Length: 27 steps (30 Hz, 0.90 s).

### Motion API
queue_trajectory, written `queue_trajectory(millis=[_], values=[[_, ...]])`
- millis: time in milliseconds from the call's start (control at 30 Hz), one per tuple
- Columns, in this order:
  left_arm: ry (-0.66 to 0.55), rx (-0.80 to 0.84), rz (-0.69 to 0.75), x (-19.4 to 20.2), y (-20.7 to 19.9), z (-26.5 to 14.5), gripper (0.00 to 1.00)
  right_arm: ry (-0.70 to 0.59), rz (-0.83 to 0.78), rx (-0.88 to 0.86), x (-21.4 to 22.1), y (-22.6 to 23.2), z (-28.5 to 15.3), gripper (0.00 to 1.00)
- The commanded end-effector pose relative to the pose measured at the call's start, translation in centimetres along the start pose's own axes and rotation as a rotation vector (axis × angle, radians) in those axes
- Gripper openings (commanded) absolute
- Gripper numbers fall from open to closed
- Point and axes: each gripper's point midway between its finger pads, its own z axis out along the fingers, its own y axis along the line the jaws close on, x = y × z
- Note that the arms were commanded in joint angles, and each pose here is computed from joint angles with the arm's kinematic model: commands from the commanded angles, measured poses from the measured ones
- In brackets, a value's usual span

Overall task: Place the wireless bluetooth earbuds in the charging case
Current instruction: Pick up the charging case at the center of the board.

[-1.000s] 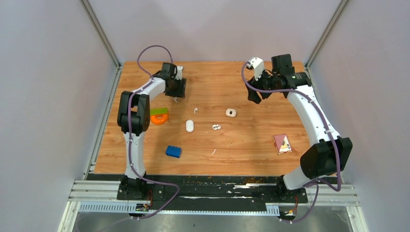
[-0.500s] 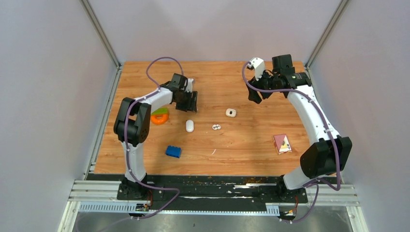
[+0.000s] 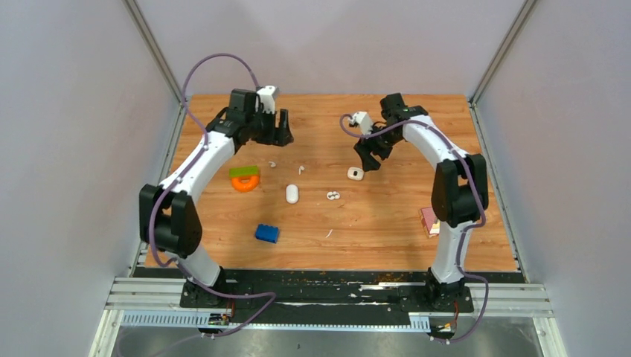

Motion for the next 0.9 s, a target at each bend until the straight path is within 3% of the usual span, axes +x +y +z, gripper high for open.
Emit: queue_trajectory(millis=[0,200,533,867], values=[[-0.077,0.057,-0.011,-0.5,-0.6,-4.0,0.8,0.053,-0.149,-0.037,-0.9,-0.2,3.1,0.76],[-0.106,0.041,-0.04,1.5,0.0,-6.7,0.82,0.105,-0.227,-0.052,-1.1,-0.1,6.4,0.77],[-0.102,0.076,-0.047,2.7,-0.7,-7.3,0.81,0.229,-0.265,-0.074,2.1,0.3,8.9,0.7],[-0.086,0.111,-0.084,3.1,-0.9,-6.1,0.79,0.195,-0.322,-0.031,1.6,0.5,9.5,0.62]])
